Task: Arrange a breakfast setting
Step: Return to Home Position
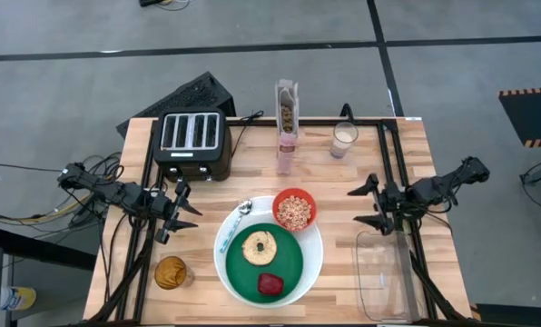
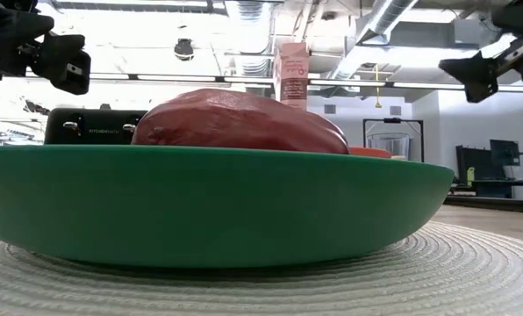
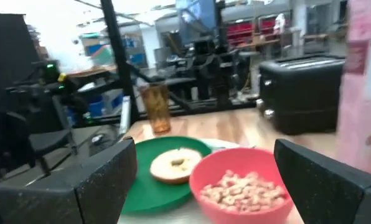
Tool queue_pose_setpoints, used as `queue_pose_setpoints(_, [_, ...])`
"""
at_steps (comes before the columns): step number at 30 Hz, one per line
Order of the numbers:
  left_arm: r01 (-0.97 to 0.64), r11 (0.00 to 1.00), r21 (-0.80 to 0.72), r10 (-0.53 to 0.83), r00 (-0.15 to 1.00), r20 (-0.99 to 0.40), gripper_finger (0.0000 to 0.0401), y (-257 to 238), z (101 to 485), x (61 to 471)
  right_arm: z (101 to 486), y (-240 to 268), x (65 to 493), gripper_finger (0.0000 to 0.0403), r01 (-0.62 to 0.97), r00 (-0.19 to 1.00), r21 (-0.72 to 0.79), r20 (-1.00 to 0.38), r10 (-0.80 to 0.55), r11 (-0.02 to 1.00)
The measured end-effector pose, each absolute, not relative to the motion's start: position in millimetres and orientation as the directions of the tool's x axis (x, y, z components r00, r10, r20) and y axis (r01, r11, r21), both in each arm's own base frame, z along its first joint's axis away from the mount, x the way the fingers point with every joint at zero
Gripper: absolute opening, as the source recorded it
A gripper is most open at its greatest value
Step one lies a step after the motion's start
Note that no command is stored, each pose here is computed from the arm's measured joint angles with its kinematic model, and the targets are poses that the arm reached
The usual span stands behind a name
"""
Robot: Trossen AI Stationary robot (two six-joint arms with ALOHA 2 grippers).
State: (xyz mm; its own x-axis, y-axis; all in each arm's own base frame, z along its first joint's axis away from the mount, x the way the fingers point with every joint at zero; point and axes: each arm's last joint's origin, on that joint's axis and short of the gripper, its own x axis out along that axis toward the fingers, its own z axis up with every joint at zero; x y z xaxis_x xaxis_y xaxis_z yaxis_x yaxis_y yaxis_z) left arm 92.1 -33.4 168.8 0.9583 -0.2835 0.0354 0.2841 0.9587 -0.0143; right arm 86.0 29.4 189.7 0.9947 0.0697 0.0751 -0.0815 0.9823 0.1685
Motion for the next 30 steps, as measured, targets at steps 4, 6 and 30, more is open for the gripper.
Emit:
queue_pose_setpoints(4, [0.284,0.959,-0.014,-0.283,0.958,0.036,0.0144,-33,169,92,186,33,87,0.04,-0.171,0.984,0.171,0.076,0.16,0.97])
queue_pose_setpoints(6, [0.284,0.959,-0.014,-0.283,0.958,0.036,0.0144,-33,169,92,180,34,88,0.04,-0.209,0.977,0.167,0.072,0.2,0.963])
queue_pose_setpoints(30, [0.284,0.959,-0.014,-0.283,0.958,0.035,0.0144,-33,169,92,166,39,93,0.04,-0.279,0.958,0.21,-0.006,0.287,0.937])
